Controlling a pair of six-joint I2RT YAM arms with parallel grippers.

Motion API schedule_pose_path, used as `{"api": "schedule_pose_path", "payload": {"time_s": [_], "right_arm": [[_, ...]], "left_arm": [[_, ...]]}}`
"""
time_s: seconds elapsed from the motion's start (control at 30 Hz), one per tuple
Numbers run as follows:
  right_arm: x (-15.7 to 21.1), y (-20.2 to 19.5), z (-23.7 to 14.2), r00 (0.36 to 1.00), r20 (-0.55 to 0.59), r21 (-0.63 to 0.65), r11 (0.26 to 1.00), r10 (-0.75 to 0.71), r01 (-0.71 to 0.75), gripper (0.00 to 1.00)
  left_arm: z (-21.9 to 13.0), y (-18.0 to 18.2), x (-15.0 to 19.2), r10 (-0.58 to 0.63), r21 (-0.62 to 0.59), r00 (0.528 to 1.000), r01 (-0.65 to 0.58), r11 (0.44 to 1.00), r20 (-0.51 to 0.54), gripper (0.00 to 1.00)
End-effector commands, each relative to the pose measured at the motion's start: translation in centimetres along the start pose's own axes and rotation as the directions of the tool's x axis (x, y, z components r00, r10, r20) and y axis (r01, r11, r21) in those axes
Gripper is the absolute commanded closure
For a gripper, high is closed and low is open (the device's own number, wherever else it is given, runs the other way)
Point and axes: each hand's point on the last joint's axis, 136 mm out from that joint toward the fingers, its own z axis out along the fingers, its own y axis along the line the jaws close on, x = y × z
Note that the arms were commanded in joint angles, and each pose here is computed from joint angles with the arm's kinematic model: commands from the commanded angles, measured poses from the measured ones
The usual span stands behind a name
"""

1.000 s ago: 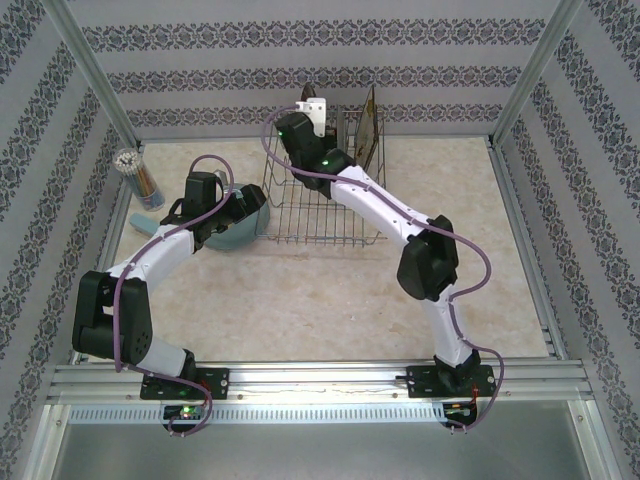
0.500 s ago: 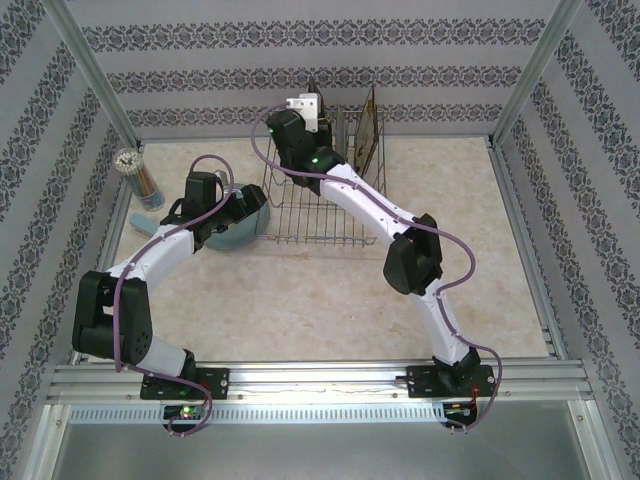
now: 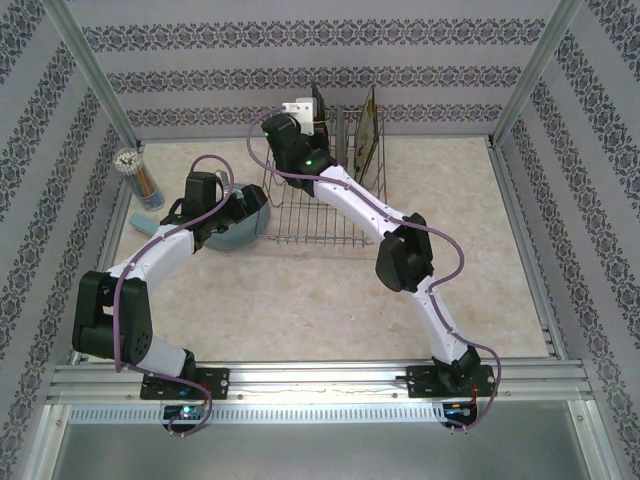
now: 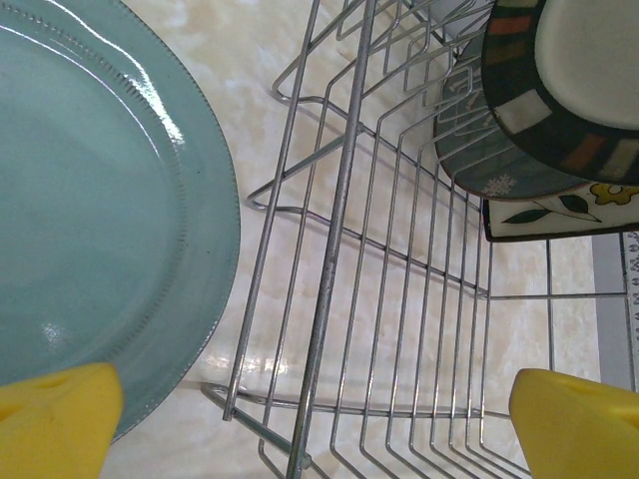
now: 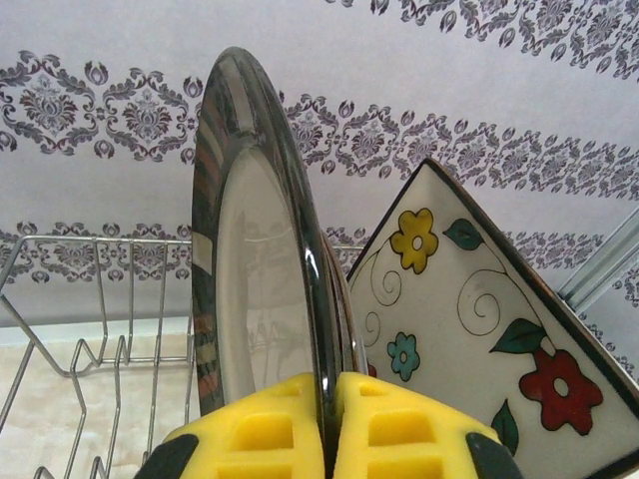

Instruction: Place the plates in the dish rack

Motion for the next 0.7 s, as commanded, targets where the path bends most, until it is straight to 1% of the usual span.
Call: {"api": "schedule_pose_path", "payload": {"time_s": [0.0, 0.43, 0.67], "right_arm": [[-4.6, -1.8, -1.3, 0.981, 0.1, 0.053, 0.984, 0.164, -0.17, 1.0], [-3.5, -1.9, 0.0, 0.983, 0.098, 0.105, 0.981, 0.153, -0.163, 1.0], [-2.9, -1.5, 0.7, 0.983, 0.097, 0.111, 0.98, 0.154, -0.164, 1.0]], "left_arm": [[-0.2, -1.5, -0.4, 0.042, 0.038, 0.999, -0.042, 0.998, 0.014, 0.0], [0.3, -1.3, -0.2, 0.036, 0.038, 0.999, -0.036, 0.999, 0.002, 0.0], [0.5, -1.0, -0.2, 0.034, 0.033, 0.999, -0.034, 0.999, -0.003, 0.0]]}}
